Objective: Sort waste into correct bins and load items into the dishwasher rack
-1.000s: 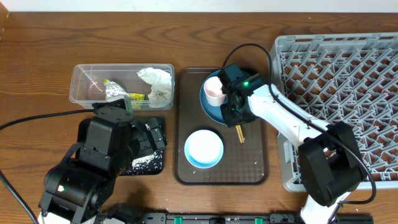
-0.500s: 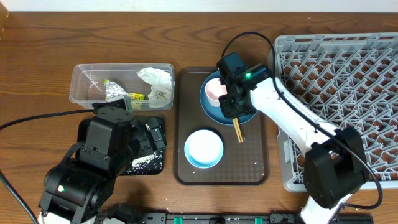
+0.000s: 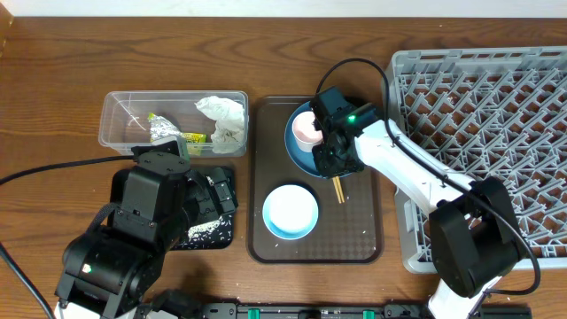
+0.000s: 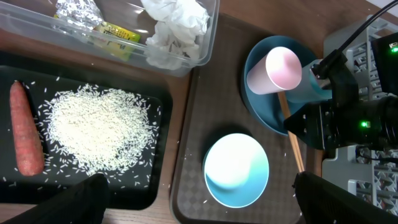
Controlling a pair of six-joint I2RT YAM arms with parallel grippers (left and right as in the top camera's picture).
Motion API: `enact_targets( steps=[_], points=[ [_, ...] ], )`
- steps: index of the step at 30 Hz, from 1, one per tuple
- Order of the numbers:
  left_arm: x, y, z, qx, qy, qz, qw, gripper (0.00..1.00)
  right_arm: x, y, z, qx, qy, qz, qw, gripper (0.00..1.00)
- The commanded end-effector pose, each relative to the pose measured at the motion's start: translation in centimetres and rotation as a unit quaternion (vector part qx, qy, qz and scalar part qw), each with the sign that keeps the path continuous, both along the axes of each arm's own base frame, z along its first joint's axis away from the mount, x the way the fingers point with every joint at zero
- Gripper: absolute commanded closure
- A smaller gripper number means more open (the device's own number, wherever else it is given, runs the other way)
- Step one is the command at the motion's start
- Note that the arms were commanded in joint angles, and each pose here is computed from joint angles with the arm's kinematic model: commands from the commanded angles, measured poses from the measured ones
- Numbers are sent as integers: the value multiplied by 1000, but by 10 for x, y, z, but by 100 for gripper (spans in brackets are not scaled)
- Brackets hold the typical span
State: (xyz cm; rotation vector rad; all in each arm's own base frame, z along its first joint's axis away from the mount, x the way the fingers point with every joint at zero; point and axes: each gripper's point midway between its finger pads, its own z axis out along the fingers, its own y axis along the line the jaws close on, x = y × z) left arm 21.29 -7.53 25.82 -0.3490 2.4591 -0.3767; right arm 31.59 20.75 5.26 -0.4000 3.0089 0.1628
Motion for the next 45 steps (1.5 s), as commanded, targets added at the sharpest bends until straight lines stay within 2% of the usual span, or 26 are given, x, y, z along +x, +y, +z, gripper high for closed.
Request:
enact_targets(
  steps=[1,23,33,45],
  points=[
    [1,2,6,0,-9,3,1000,2,-6,12,5,12,-4,3,1000,78],
    [1,2,6,0,-9,3,1000,2,5,20,14,30,-21,3,999,77],
    [1,2,6,0,-9,3,1000,2,-10,19,6,1,-12,17,1000,80],
    [1,2,6,0,-9,3,1000,2,-4,11,6,-22,-29,1,999,81]
  ],
)
